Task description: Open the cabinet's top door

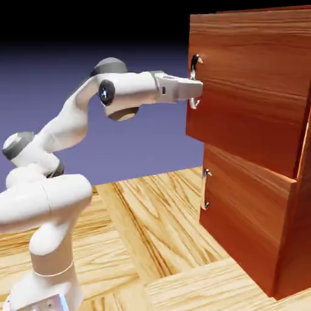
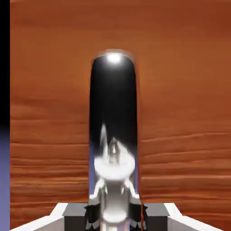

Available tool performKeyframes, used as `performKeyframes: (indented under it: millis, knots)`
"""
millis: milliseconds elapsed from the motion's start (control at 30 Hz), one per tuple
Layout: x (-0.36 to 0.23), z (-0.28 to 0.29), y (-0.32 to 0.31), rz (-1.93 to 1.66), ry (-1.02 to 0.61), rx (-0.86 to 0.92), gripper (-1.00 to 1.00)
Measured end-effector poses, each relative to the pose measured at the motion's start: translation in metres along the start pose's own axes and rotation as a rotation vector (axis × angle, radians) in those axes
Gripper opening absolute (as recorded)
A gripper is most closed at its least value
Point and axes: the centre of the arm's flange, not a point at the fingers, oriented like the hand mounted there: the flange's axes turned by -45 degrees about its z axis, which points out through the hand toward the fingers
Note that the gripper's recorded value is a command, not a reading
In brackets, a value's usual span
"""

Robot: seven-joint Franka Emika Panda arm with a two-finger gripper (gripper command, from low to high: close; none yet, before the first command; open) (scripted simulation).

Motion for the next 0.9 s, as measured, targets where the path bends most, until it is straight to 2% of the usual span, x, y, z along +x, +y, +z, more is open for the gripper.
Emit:
performKeyframes:
  millis: [900]
  knots:
    - [0.000, -0.163, 0.130, 0.000, 0.000, 0.557, -1.00]
